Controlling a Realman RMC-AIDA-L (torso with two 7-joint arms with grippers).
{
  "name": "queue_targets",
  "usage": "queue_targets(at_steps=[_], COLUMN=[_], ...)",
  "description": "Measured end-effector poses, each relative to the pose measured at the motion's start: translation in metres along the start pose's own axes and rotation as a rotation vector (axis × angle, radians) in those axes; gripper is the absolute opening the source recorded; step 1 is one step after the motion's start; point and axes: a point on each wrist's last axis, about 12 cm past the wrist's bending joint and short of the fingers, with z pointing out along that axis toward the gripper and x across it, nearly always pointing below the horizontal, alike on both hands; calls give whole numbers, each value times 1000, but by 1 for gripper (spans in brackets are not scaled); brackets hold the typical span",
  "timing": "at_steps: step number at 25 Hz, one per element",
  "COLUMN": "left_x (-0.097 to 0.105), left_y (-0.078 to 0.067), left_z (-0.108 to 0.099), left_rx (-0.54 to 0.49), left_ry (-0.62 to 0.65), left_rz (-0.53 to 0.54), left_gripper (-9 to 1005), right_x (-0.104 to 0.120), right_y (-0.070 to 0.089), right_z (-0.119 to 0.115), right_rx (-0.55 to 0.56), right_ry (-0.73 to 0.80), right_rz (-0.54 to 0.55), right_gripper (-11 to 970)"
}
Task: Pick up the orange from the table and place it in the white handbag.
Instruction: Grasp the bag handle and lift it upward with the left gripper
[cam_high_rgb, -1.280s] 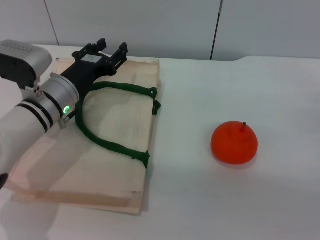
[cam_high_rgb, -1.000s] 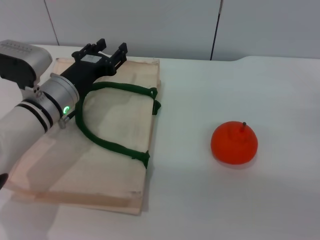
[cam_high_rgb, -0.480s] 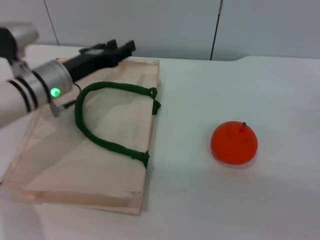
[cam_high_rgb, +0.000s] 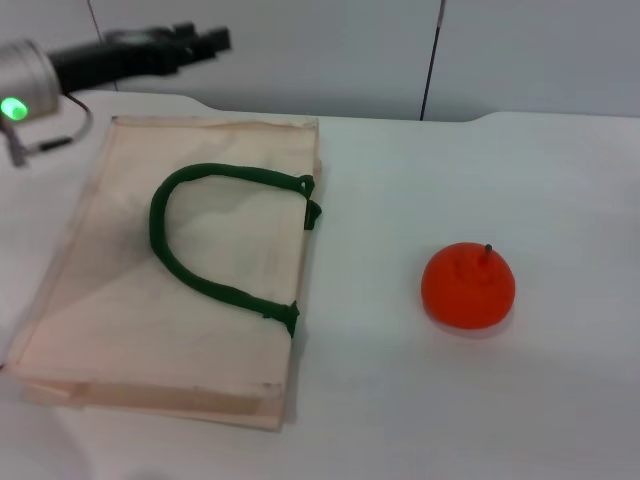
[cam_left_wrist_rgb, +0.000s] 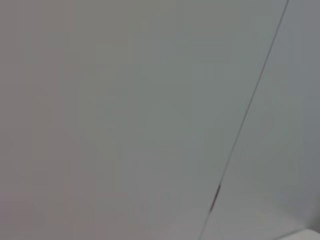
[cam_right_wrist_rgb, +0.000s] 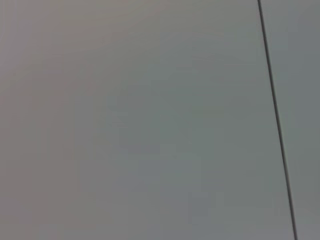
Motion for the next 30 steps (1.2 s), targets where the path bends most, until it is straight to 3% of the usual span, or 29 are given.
queue_targets(at_steps=[5, 8, 13, 14, 15, 23, 30], left_x=[-42, -52, -53, -51, -50, -51, -42], left_y=[3, 1, 0, -1, -1, 3, 9], left_z=[-42, -56, -64, -68, -69, -81, -70], left_rx=[8, 29, 18, -17, -32, -119, -149], left_ry=[97, 184, 332, 437, 464, 553, 558], left_rz=[-40, -84, -176, -202, -208, -217, -212], left_gripper=[640, 639, 637, 636, 636, 628, 618], right_x=[-2, -2, -3, -4, -4, -4, -7], right_y=[2, 2, 4, 5, 6, 7, 12], right_z=[3, 3, 4, 5, 6, 7, 11], right_rx=[-7, -7, -10, -14, -15, -26, -39], right_ry=[-5, -6, -8, -9, -10, -9, -16], right_rz=[0, -1, -1, 1, 1, -6, -6], right_gripper=[773, 773, 773, 773, 773, 772, 772])
